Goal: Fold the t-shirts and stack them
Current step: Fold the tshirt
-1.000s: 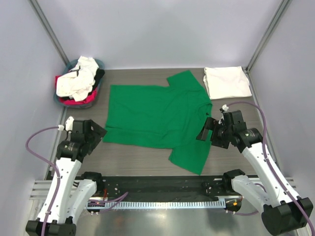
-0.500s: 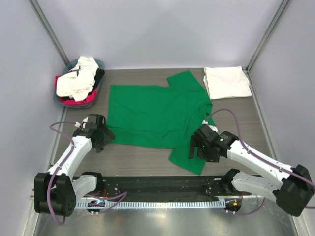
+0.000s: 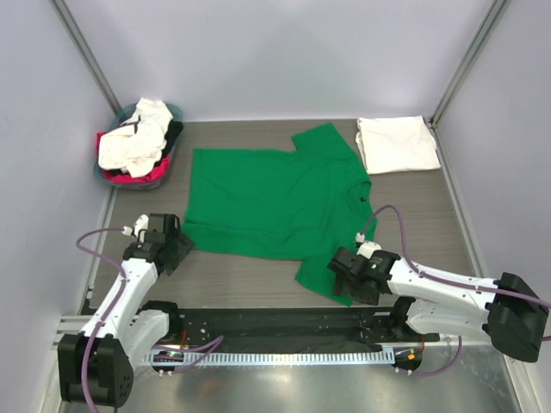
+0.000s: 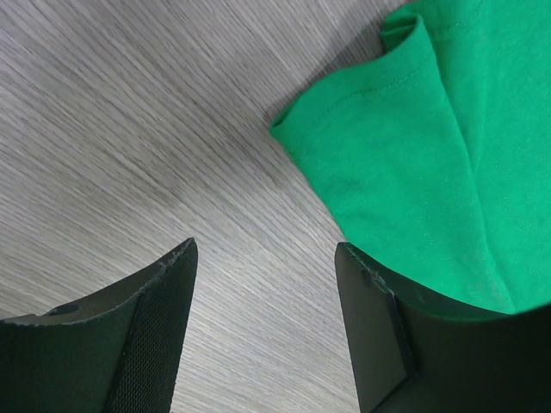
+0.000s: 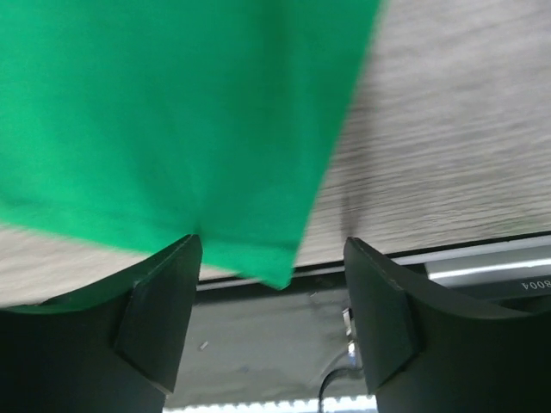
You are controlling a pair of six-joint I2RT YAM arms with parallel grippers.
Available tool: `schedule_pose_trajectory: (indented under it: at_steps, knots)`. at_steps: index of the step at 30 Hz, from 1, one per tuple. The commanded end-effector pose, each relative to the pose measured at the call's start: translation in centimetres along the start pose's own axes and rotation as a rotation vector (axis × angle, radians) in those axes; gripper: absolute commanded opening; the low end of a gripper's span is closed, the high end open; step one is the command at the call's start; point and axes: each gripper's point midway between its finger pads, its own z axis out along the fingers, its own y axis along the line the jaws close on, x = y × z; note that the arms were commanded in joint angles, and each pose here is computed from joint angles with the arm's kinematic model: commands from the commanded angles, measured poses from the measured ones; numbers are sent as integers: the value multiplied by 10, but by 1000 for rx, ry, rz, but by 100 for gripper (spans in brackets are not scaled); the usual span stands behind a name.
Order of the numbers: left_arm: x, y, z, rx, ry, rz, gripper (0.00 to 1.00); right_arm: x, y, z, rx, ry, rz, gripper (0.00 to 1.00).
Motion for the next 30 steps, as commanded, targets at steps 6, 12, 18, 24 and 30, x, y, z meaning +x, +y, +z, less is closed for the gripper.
schedule_pose_trajectory:
  at_steps: [6,12,18,24,30]
  knots:
    - [-2,4,9,0,-27,-27,65,8,3,25,12,2,103,64]
    - [-2,4,17,2,-27,-34,65,9,12,28,-24,10,92,8]
    - [0,1,28,-22,-3,-40,64,-2,12,15,-60,-43,129,1]
    - [-16,-9,39,-26,-35,-65,63,-8,11,-1,-80,-61,127,1]
    - [-25,-16,47,-41,-47,-59,62,-13,10,-12,-121,-84,143,1]
